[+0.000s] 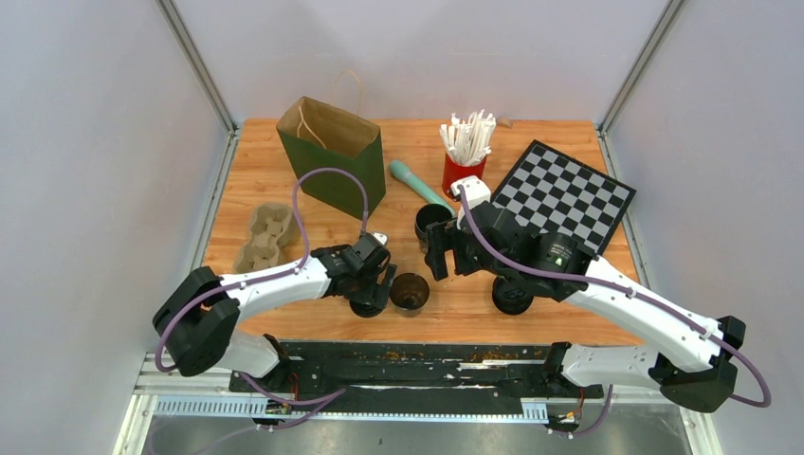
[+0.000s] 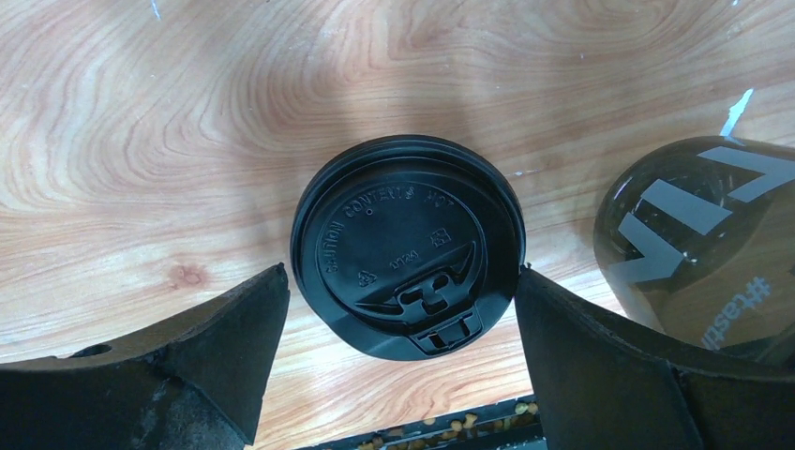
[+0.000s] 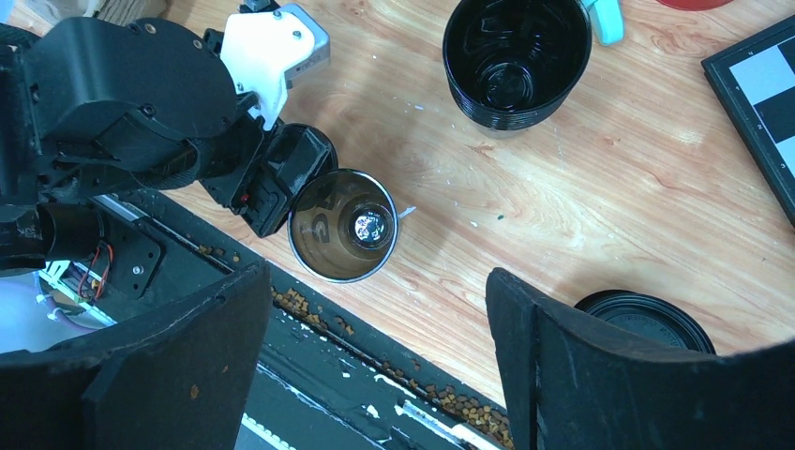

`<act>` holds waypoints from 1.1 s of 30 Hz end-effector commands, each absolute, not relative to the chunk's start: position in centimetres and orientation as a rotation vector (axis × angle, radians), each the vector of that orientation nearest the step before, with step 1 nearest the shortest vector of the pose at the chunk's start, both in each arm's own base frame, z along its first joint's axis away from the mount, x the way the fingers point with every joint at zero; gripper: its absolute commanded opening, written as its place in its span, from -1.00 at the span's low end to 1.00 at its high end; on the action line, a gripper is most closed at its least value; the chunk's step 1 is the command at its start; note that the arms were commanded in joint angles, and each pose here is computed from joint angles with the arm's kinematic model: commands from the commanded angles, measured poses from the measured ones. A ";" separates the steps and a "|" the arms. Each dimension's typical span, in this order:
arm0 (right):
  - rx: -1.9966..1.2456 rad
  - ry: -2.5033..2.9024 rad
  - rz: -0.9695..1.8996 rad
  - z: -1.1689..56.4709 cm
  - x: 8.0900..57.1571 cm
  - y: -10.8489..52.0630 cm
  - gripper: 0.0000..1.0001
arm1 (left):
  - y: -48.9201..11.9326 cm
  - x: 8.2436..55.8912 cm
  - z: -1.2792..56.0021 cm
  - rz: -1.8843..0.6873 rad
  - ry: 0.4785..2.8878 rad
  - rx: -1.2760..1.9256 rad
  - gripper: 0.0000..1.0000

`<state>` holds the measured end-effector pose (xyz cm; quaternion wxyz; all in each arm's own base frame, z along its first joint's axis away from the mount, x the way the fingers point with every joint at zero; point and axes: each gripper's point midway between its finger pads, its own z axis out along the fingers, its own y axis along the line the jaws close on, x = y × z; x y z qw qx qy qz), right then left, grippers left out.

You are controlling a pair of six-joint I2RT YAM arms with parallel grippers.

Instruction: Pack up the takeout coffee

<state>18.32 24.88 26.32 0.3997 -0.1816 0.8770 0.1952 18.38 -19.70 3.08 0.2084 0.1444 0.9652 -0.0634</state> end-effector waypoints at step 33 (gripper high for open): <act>-0.381 2.196 0.505 26.0 17.6 22.9 0.68 | -22.6 18.0 18.9 -0.463 2.469 0.495 0.54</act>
